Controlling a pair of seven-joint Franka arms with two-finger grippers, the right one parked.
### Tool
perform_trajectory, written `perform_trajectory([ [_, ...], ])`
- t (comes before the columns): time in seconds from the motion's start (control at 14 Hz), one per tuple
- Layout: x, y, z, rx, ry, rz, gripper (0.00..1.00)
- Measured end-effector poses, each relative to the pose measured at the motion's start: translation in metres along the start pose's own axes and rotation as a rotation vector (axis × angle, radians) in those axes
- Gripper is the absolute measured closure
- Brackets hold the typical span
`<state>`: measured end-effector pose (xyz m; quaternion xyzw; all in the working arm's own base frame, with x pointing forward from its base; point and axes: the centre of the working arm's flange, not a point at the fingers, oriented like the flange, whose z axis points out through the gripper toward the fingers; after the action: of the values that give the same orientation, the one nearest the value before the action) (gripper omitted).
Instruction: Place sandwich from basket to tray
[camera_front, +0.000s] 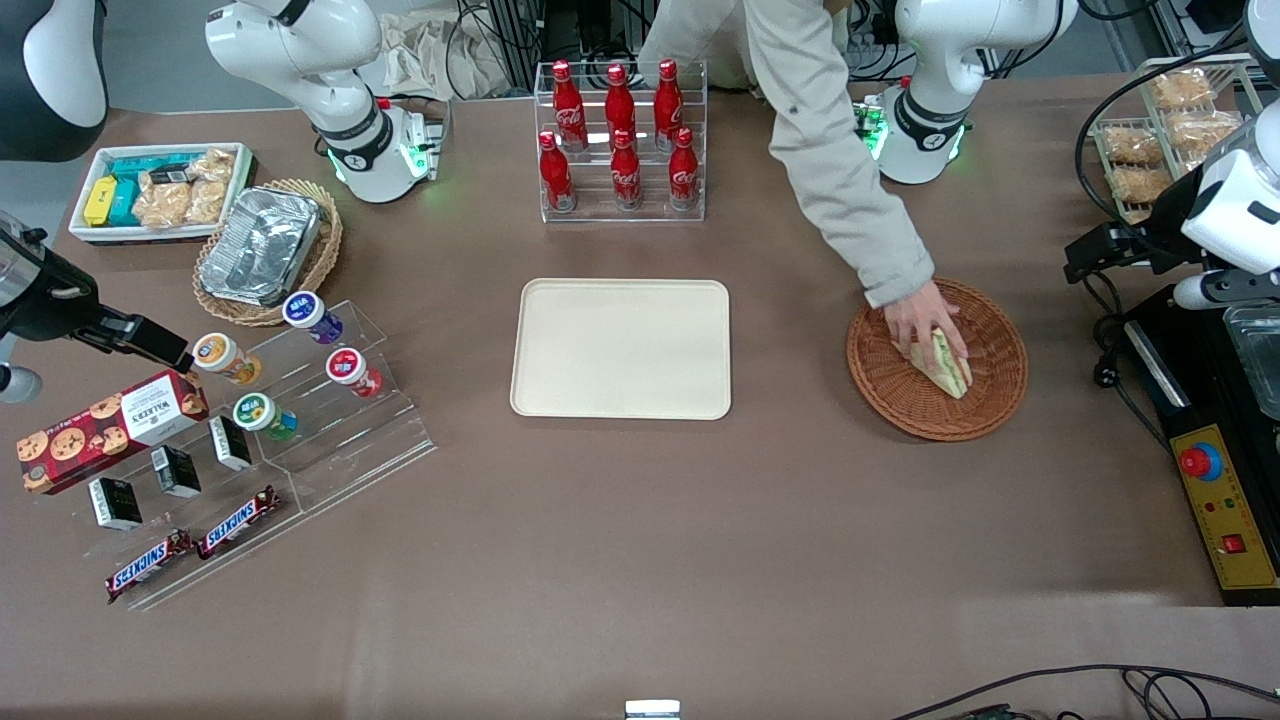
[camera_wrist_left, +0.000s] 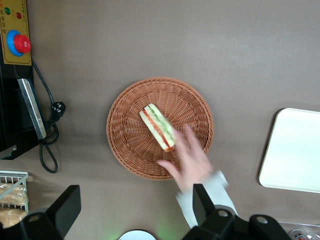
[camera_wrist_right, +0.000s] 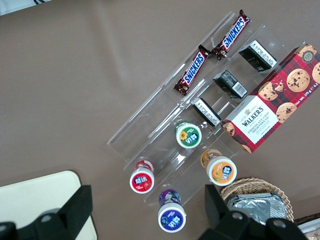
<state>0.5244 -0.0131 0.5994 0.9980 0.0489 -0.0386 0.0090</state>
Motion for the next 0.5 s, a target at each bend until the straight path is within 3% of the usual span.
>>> perform_trajectory([
  [0.36,0.0006,-0.0022,-0.0003,0.015,0.005,-0.001,0.00],
  [0.5,0.0007,-0.0080,-0.0010,-0.006,0.003,-0.017,0.00],
])
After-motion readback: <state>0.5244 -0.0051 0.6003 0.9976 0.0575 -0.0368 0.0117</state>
